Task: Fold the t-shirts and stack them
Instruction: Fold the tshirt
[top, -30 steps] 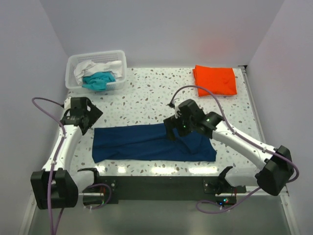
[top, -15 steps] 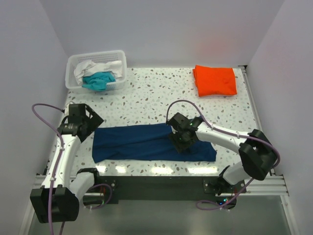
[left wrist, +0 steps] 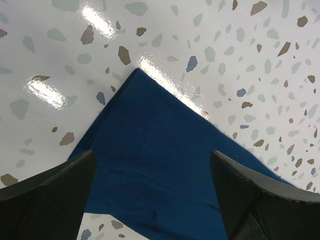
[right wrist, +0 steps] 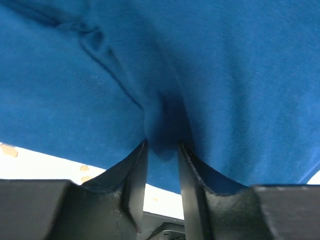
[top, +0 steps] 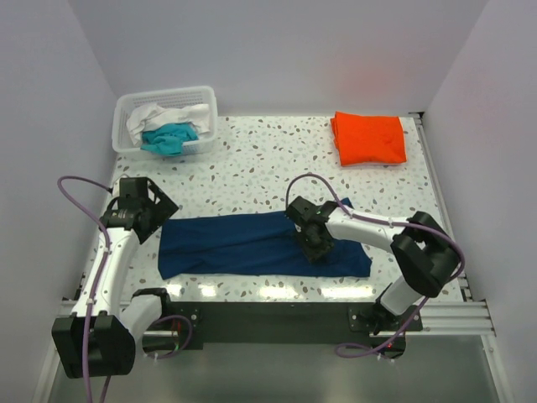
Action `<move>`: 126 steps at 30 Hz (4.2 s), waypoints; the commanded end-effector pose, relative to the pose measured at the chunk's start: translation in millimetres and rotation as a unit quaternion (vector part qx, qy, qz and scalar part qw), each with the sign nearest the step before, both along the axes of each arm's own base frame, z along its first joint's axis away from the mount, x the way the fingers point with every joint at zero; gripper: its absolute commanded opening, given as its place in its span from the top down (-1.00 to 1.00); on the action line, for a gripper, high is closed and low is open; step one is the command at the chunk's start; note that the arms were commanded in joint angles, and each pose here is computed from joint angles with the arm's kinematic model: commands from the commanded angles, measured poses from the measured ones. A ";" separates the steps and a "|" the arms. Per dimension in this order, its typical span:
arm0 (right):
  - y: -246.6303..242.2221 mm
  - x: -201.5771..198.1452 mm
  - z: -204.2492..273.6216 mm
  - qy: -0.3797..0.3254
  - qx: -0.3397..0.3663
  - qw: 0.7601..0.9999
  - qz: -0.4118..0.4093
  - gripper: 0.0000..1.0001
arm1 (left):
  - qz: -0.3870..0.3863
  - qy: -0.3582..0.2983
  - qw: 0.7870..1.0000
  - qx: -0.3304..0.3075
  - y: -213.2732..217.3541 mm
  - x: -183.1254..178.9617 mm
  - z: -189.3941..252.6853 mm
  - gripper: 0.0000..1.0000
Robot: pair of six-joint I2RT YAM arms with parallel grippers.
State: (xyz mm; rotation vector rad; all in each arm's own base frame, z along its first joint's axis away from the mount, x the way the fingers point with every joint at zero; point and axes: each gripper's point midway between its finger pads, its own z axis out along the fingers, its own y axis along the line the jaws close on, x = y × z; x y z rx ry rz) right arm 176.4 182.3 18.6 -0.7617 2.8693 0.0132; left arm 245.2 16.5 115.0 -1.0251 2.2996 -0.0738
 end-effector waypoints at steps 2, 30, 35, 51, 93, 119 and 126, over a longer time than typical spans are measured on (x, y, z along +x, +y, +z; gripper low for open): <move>-2.8 8.5 9.8 -0.021 -0.016 0.999 -0.018 0.38 | -0.004 0.000 1.000 0.007 2.0 -1.9 -0.5 -1.00; 45.5 -16.0 58.9 0.072 0.093 0.993 0.001 1.00 | -0.005 -0.002 1.000 0.006 1.6 -0.8 -1.5 -1.00; 59.8 -19.3 65.8 0.090 0.116 0.989 0.000 1.00 | -0.005 -0.002 1.000 0.005 1.7 -0.5 -1.6 -1.00; 101.6 -3.2 39.4 0.113 0.146 0.983 -0.007 0.94 | -0.004 0.001 1.000 0.004 2.4 -0.2 -3.2 -1.00; -37.1 10.2 23.4 0.027 0.175 0.960 -0.217 0.12 | -0.039 0.004 0.998 -0.045 -18.5 6.1 -33.9 -1.00; -41.6 -14.3 28.4 0.059 0.178 0.954 -0.232 1.00 | -0.032 0.016 0.999 -0.041 -16.0 5.2 -38.4 -1.00; -48.5 -39.9 29.5 0.090 0.167 0.948 -0.256 1.00 | -0.031 0.021 0.998 -0.042 -16.0 4.7 -41.3 -1.00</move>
